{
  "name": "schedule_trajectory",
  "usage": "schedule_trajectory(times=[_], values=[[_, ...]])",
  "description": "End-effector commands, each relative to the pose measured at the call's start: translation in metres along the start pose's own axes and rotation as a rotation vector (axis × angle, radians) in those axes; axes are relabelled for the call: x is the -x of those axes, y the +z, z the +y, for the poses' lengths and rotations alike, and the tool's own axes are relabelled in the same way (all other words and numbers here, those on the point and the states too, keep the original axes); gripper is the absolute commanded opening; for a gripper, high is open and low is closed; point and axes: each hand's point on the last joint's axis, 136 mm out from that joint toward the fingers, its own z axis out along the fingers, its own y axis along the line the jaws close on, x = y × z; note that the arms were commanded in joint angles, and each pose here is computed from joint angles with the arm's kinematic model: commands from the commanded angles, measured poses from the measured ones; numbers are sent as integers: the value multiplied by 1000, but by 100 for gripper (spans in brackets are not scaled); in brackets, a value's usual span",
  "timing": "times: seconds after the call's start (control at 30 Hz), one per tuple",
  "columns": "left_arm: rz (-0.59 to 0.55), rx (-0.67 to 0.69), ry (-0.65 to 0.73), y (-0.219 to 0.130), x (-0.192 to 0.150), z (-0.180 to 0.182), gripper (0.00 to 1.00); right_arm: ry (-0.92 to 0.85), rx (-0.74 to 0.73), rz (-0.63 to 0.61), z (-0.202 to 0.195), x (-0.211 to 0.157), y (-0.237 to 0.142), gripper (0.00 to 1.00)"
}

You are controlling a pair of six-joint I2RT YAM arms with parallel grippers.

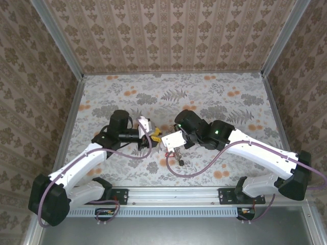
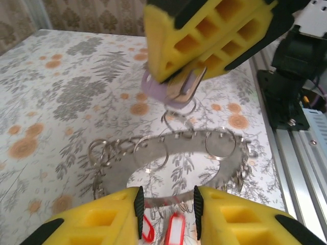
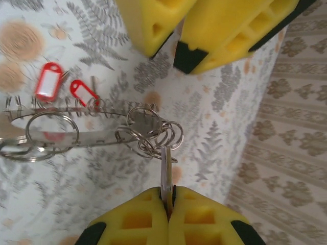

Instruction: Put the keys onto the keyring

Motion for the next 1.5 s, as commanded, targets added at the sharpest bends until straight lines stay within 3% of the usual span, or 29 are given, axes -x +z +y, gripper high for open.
schedule_trajectory(times=[0.0,0.27,0.47,0.73,1.13,1.47], values=[[-68,50,-50,-14,11,7,35,-127,-123,61,-26,-6,-4,0],[-84,291,-164,-49,0,41,40,-207,-205,-7,-47,0,-15,0],[-29,561,-286,-85,-21,71,54,-107,-182,-119,-57,4,-30,0],[5,679,-375,-107,-43,83,57,2,-154,-206,-61,10,-32,0],[-3,734,-415,-120,-55,91,58,103,-147,-290,-68,15,-34,0],[-94,476,-223,-99,-17,57,56,174,-124,-361,-72,26,-39,0]])
